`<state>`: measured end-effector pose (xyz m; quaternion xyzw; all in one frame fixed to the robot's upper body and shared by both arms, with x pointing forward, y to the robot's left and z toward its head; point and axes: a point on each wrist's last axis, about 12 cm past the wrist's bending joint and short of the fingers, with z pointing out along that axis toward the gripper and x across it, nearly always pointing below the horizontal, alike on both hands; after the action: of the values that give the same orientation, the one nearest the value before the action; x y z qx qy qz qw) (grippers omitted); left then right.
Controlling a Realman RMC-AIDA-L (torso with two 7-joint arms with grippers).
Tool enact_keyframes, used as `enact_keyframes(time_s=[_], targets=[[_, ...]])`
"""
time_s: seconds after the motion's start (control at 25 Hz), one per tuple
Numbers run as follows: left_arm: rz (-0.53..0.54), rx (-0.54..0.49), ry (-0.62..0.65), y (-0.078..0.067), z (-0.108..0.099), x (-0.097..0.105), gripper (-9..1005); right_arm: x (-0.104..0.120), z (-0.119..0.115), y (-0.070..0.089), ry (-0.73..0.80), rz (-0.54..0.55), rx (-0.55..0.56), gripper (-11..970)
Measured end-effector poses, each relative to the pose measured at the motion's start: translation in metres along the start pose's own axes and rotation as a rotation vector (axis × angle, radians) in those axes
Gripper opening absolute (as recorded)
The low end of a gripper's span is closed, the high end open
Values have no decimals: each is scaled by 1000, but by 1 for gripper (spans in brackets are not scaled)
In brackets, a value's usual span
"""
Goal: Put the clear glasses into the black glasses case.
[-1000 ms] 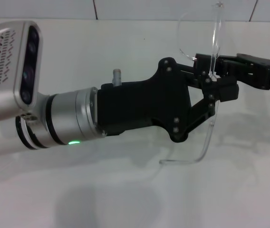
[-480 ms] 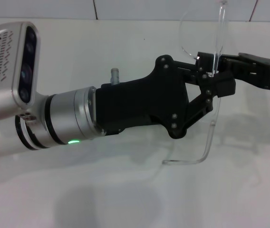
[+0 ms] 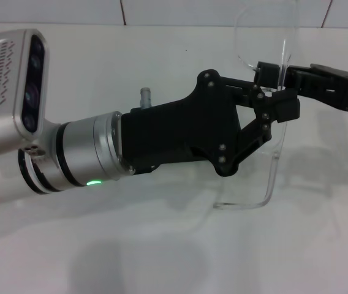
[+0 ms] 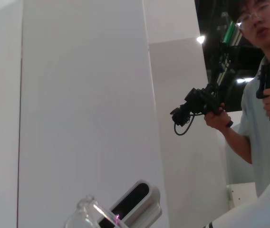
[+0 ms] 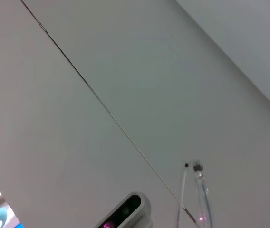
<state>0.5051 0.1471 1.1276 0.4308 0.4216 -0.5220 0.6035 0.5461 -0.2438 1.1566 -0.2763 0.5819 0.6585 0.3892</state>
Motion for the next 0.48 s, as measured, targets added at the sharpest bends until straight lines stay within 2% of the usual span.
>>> enact_keyframes(time_s=[0.2, 0.48], targets=[[15, 1, -17, -1, -1, -3, 47, 2, -5, -1, -6, -5, 29, 115], [78, -52, -77, -4, -19, -20, 47, 12, -28, -12, -101, 11, 194, 116]])
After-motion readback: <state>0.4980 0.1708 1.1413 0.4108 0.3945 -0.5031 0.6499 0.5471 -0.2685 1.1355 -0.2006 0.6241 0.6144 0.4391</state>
